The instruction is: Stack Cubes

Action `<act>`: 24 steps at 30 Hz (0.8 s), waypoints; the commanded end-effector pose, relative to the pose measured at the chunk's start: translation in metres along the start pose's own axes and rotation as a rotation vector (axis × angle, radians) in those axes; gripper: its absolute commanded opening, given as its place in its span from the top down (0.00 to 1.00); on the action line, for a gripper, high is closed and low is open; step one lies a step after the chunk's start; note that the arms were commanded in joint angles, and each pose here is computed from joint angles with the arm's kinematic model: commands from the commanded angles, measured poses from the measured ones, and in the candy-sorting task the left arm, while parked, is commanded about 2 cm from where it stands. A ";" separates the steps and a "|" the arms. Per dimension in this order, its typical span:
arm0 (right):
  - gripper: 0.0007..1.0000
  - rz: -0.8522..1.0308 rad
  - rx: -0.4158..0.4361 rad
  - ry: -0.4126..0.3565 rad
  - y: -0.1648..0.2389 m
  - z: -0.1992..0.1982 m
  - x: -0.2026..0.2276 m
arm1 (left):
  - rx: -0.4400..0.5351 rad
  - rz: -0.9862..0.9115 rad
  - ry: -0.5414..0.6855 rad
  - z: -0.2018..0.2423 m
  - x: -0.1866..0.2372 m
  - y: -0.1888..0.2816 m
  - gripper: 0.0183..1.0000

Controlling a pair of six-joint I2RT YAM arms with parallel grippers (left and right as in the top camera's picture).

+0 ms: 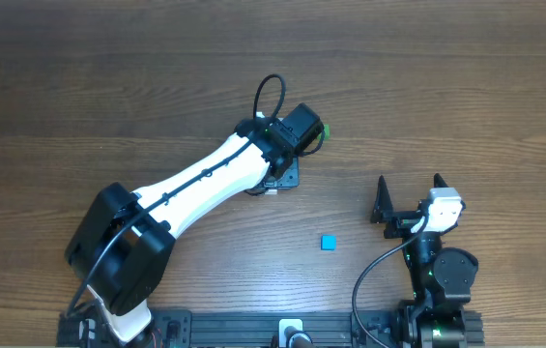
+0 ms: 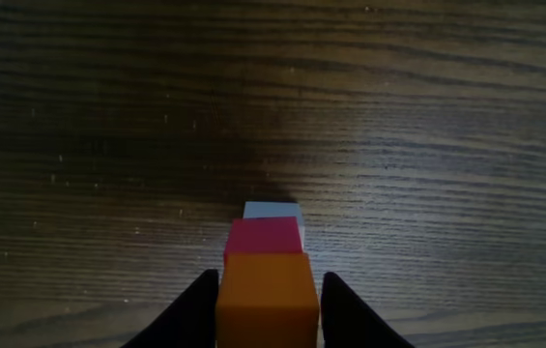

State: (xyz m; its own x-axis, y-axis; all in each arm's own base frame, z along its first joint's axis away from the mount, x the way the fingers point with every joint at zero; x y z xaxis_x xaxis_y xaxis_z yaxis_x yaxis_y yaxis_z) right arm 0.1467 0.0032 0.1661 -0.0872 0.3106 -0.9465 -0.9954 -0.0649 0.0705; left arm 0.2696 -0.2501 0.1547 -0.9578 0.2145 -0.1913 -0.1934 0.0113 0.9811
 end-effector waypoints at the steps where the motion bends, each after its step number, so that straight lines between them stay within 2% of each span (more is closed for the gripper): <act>1: 0.01 -0.003 0.008 0.005 0.000 -0.001 0.001 | -0.005 0.012 0.014 0.002 0.001 -0.004 0.57; 3: 0.01 -0.003 0.008 0.005 0.000 -0.001 0.001 | -0.005 0.012 0.014 0.002 0.001 -0.004 0.43; 7: 0.01 -0.003 0.008 0.005 0.000 -0.001 0.001 | -0.007 -0.016 0.019 0.004 -0.002 0.000 0.07; 8: 0.01 -0.003 0.008 0.005 0.000 -0.001 0.001 | -0.002 -0.030 0.026 0.005 -0.004 0.003 0.01; 11: 0.01 -0.003 0.008 0.005 0.000 -0.001 0.001 | 0.033 -0.102 0.056 0.015 -0.013 0.023 0.00; 15: 0.01 -0.003 0.008 0.005 0.000 -0.001 0.001 | 0.064 -0.264 0.117 0.045 -0.025 0.071 0.00; 19: 0.01 -0.003 0.008 0.005 0.000 -0.001 0.001 | 0.096 -0.492 0.161 0.082 -0.028 0.136 0.00; 24: 0.01 -0.003 0.008 0.005 0.000 -0.001 0.001 | 0.125 -0.825 0.223 0.145 -0.004 0.214 0.00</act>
State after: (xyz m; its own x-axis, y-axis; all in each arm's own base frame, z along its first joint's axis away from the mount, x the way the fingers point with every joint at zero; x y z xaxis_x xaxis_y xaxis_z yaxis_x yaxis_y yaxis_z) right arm 0.1467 0.0032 0.1661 -0.0872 0.3109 -0.9464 -0.9954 -0.0649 0.0705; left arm 0.2808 -0.1420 0.3438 -0.6548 -0.1169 -0.7467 -0.7504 0.2185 0.6238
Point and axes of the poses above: each gripper's point midway between its finger pads, its own y axis back along the fingers, its own z axis along the line the jaws close on, x = y × z, the point moved 10 cm from there along y, back along the fingers, and after that the axes turned 14 degrees about -y, right-handed, at the moved point
